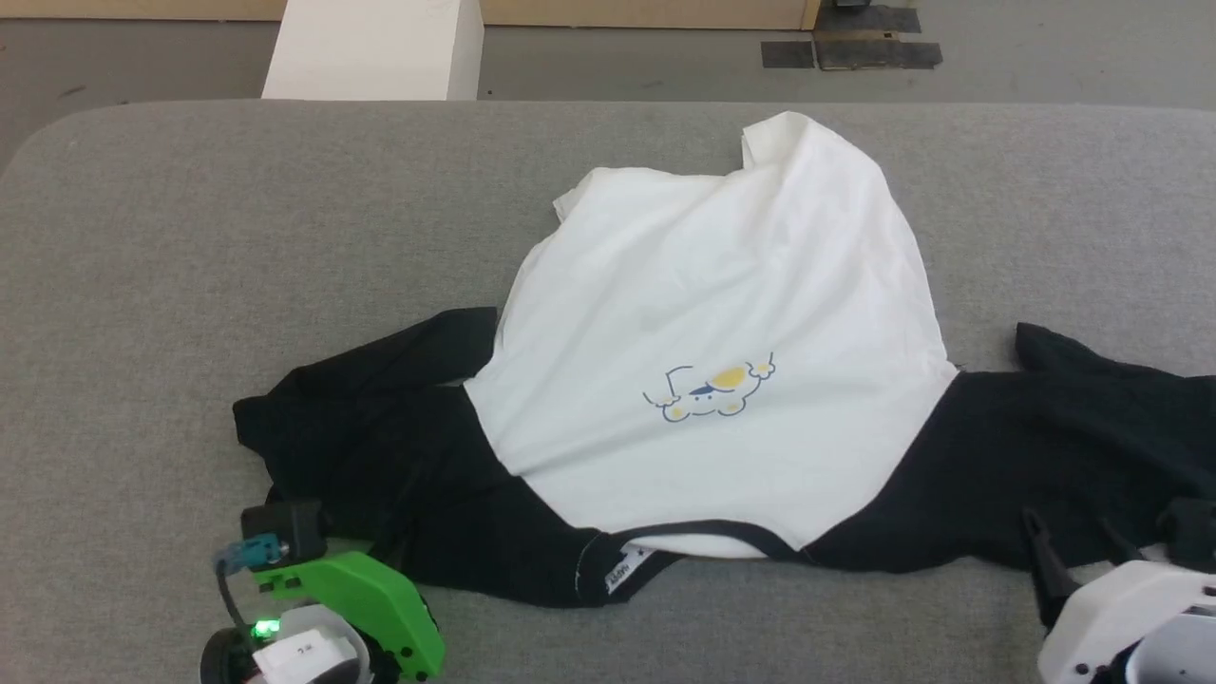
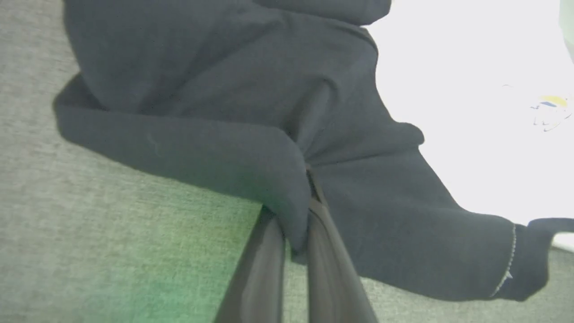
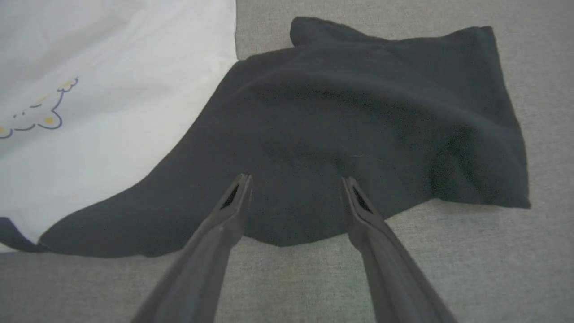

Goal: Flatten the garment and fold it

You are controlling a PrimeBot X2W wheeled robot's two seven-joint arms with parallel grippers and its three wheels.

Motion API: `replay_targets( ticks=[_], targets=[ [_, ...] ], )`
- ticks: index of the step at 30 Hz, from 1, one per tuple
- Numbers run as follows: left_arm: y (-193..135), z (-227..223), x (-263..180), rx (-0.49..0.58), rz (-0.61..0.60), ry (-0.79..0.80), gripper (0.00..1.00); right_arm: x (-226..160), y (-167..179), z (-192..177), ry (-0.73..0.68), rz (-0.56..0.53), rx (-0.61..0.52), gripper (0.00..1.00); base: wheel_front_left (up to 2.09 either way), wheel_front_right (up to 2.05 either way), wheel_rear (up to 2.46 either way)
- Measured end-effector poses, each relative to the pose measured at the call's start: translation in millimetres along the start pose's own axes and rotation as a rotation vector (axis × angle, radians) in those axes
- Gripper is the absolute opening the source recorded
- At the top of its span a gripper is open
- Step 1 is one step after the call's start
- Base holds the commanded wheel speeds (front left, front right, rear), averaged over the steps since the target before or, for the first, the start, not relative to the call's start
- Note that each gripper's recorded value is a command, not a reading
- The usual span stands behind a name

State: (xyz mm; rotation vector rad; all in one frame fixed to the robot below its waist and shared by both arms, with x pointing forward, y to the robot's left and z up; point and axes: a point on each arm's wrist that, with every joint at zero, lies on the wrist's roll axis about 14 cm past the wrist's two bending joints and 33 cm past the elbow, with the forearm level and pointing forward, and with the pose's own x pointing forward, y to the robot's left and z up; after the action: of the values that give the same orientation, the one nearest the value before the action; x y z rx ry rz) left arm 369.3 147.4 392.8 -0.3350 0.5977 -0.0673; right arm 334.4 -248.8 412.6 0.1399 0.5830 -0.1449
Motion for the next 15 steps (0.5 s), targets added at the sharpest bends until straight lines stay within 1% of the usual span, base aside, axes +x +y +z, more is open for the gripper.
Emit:
replay_targets(
  ticks=[6, 9, 15],
  targets=[
    [4, 0, 0, -0.011, 0.012, -0.003, 0.00, 4, 17, -16, 0.080, 0.037, -0.069, 1.00, 0.00, 0.00, 0.00],
    [5, -2, 1, -0.013, 0.014, -0.001, 0.00, 7, 15, -32, 0.149, 0.025, -0.096, 1.00, 0.00, 0.00, 0.00],
    [5, -5, 4, -0.017, 0.016, 0.003, 0.00, 18, 8, -44, 0.219, -0.007, -0.126, 1.00, 0.00, 0.00, 0.00]
  ],
)
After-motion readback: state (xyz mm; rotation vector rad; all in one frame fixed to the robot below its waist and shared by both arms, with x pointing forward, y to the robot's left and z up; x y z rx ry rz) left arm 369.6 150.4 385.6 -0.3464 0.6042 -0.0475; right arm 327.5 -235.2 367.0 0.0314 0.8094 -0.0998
